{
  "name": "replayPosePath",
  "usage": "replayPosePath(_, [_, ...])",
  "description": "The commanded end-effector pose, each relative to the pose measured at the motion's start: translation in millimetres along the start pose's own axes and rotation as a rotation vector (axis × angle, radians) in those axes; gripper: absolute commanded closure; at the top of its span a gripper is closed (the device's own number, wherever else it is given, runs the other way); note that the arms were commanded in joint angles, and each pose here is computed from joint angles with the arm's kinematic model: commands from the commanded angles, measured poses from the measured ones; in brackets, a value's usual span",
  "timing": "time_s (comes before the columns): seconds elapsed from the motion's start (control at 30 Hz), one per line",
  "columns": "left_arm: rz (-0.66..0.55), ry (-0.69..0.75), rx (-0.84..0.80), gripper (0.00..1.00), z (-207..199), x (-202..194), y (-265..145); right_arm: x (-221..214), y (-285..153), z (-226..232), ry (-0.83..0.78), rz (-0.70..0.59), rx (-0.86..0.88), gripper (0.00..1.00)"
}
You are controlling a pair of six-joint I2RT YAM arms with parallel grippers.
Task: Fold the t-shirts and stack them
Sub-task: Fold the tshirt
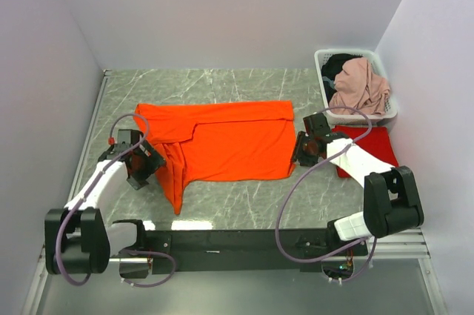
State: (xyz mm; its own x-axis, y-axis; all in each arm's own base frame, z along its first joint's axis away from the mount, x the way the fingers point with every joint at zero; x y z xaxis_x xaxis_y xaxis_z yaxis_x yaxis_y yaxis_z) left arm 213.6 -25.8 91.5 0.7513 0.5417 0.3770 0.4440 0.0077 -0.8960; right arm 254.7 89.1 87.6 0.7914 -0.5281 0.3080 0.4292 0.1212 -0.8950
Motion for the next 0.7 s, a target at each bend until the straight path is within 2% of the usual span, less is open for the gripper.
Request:
replayPosePath(0.0, [-0.021,0.003,-0.009,0.12,-9,11,8,6,3,-3,0.025,-0.017,0.015,0.53])
replayPosePath(0.1, [-0.013,0.005,-0.002,0.14,-11,14,13,2,12,-4,0.031,0.021,0.012,0.53])
replayPosePath(0.2, [-0.015,0.006,0.023,0.20,-9,18,16,-1,19,-8,0.043,0.032,0.000,0.55])
replayPosePath(0.3, [-0.021,0.009,0.025,0.33,-10,19,15,-2,24,-11,0.052,0.032,-0.013,0.58])
replayPosePath(0.33, [-0.023,0.014,0.033,0.40,-9,19,15,-4,25,-12,0.051,0.038,-0.014,0.60])
replayPosePath(0.43, [-0.030,0.015,0.047,0.51,-7,20,15,-4,28,-13,0.057,0.042,-0.023,0.63])
replayPosePath(0.47, [-0.028,0.016,0.051,0.57,-6,20,15,-4,30,-14,0.059,0.045,-0.024,0.64])
replayPosePath(0.57, [-0.030,0.019,0.063,0.68,-5,20,15,-5,32,-16,0.059,0.050,-0.034,0.73])
replayPosePath(0.6, [-0.025,0.019,0.071,0.71,-3,20,14,-5,31,-16,0.059,0.047,-0.033,0.83])
replayPosePath(0.63, [-0.024,0.021,0.076,0.80,-2,19,13,-4,29,-16,0.058,0.042,-0.034,0.88])
replayPosePath(0.67, [-0.031,0.014,0.080,0.83,-2,22,11,-3,25,-18,0.061,0.038,-0.038,0.92])
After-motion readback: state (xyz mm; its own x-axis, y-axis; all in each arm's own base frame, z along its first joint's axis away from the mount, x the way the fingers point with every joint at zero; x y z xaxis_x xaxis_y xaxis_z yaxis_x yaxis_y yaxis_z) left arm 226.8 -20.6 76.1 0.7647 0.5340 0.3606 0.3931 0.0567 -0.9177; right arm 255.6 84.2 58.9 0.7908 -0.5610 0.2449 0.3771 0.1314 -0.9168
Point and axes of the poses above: each gripper's point midway between its finger pads, its own y axis out along the fingers, its own z axis along the line the jaws close on, x = y × z, the point moved 5 cm from there along -y, back along the fingers, and after that the axes turned 13 degrees about y, right-handed, at the moved point
